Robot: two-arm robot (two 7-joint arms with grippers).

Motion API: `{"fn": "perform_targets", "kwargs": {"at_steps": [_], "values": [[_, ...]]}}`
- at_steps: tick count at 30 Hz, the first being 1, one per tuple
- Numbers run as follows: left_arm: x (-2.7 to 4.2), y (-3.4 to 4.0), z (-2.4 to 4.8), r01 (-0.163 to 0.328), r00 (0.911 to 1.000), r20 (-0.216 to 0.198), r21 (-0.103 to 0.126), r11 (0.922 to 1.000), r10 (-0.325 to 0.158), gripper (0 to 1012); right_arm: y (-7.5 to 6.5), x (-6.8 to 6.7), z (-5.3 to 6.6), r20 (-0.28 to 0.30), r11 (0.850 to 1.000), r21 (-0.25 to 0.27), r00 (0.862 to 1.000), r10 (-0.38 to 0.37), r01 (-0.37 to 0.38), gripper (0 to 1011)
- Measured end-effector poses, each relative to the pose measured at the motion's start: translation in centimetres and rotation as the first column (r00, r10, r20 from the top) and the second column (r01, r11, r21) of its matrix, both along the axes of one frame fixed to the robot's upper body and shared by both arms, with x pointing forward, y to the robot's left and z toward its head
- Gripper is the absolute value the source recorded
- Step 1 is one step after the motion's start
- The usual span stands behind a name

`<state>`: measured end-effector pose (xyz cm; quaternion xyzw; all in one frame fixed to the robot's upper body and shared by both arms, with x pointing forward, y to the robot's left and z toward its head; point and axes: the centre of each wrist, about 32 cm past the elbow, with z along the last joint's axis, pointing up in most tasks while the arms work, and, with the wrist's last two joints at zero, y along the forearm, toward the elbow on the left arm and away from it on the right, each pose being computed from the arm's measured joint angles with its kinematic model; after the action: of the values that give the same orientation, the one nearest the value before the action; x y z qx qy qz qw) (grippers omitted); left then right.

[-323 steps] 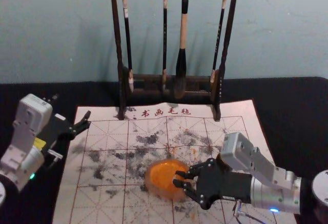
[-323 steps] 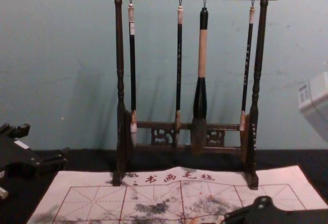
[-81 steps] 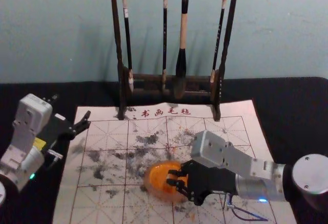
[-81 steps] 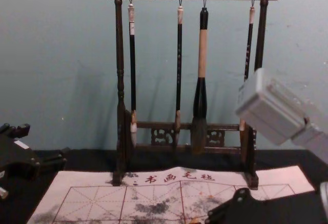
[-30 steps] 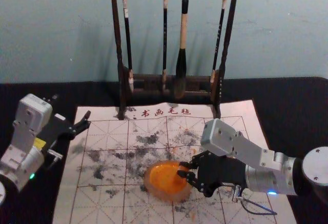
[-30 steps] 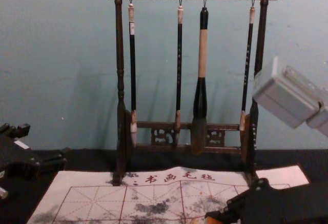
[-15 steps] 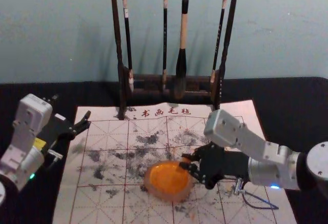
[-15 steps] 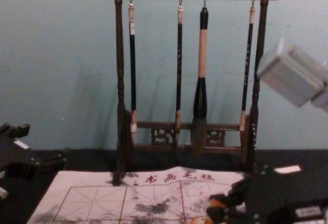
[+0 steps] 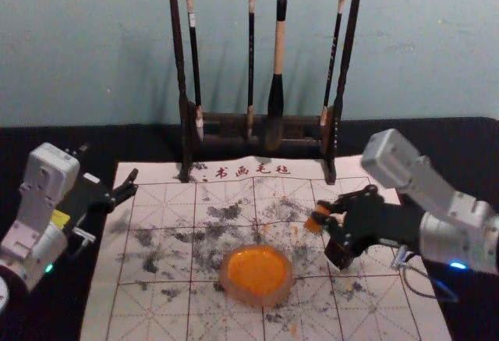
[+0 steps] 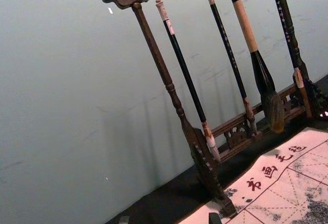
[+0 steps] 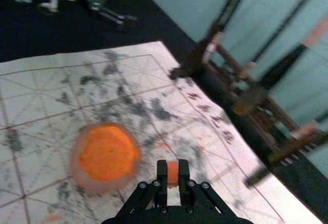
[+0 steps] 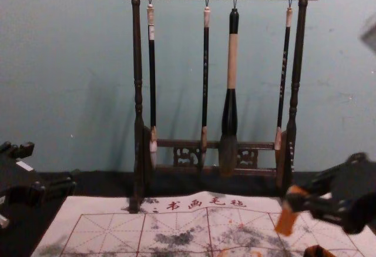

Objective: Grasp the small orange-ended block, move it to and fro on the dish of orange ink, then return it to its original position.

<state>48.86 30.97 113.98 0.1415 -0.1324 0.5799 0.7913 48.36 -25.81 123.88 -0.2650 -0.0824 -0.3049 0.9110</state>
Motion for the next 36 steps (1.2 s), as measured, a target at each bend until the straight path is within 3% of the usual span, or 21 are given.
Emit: {"fn": "perform_targets", "kwargs": {"at_steps": [8, 14, 36], "values": [[0.0, 0.0, 0.0, 0.0, 1.0, 0.0, 0.0, 1.0, 0.0, 1001, -2.5, -0.9, 0.5, 0.005, 0.996, 0.012, 0.996, -0.09, 0.09, 91], [0.0, 0.0, 0.0, 0.0, 1.0, 0.0, 0.0, 1.0, 0.0, 1001, -3.3, -1.4, 0.2, -0.012, 0.994, 0.008, 0.994, -0.111, 0.111, 91], [0.0, 0.0, 0.0, 0.0, 1.0, 0.0, 0.0, 1.0, 0.0, 1001, -3.4, -2.1, -0.8, -0.061, 0.996, -0.009, 0.994, -0.091, 0.09, 91]]}}
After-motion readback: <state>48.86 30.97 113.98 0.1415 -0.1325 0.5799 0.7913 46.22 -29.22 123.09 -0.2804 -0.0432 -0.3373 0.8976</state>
